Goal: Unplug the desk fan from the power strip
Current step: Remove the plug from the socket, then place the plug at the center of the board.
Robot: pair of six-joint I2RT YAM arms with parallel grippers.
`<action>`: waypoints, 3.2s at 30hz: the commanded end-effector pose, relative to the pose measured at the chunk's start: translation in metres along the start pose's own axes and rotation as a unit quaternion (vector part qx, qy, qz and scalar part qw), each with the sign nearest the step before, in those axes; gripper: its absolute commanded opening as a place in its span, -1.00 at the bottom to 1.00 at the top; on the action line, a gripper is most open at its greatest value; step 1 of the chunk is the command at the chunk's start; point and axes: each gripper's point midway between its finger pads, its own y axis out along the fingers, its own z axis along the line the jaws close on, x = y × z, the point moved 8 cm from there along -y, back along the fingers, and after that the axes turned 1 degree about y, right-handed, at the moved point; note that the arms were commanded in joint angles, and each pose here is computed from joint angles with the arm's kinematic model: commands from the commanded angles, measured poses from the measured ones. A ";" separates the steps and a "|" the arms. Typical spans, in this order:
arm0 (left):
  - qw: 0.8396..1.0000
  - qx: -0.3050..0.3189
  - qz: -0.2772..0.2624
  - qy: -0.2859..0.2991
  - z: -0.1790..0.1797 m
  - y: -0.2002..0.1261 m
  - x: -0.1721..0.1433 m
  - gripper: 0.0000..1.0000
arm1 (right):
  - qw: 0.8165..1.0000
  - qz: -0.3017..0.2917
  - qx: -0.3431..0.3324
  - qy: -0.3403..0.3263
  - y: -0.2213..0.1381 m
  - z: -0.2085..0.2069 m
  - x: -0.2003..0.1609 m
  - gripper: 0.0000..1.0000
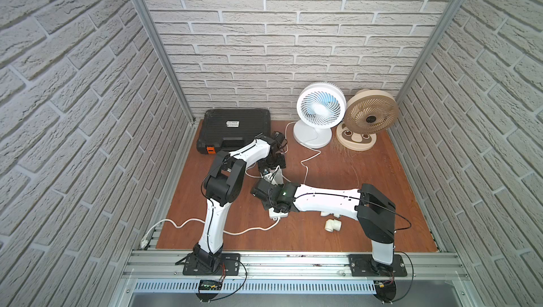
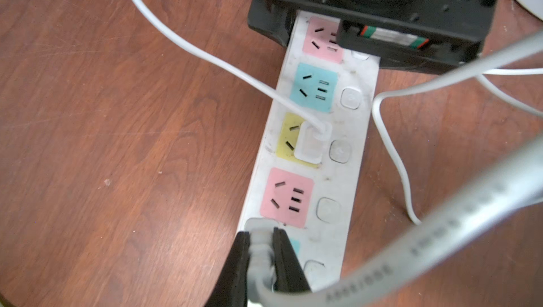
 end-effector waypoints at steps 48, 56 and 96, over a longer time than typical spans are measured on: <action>0.998 0.008 0.068 -0.003 0.015 0.040 -0.024 -1.00 | 0.940 0.099 -0.127 0.301 0.062 -0.345 -0.015 -0.87; 0.998 0.005 0.067 -0.009 0.014 0.039 -0.024 -1.00 | 0.935 0.104 -0.118 0.318 0.057 -0.362 -0.016 -0.28; 0.997 0.017 0.074 -0.019 0.013 0.036 -0.021 -1.00 | 0.968 -0.071 0.061 0.232 -0.061 -0.230 0.005 0.25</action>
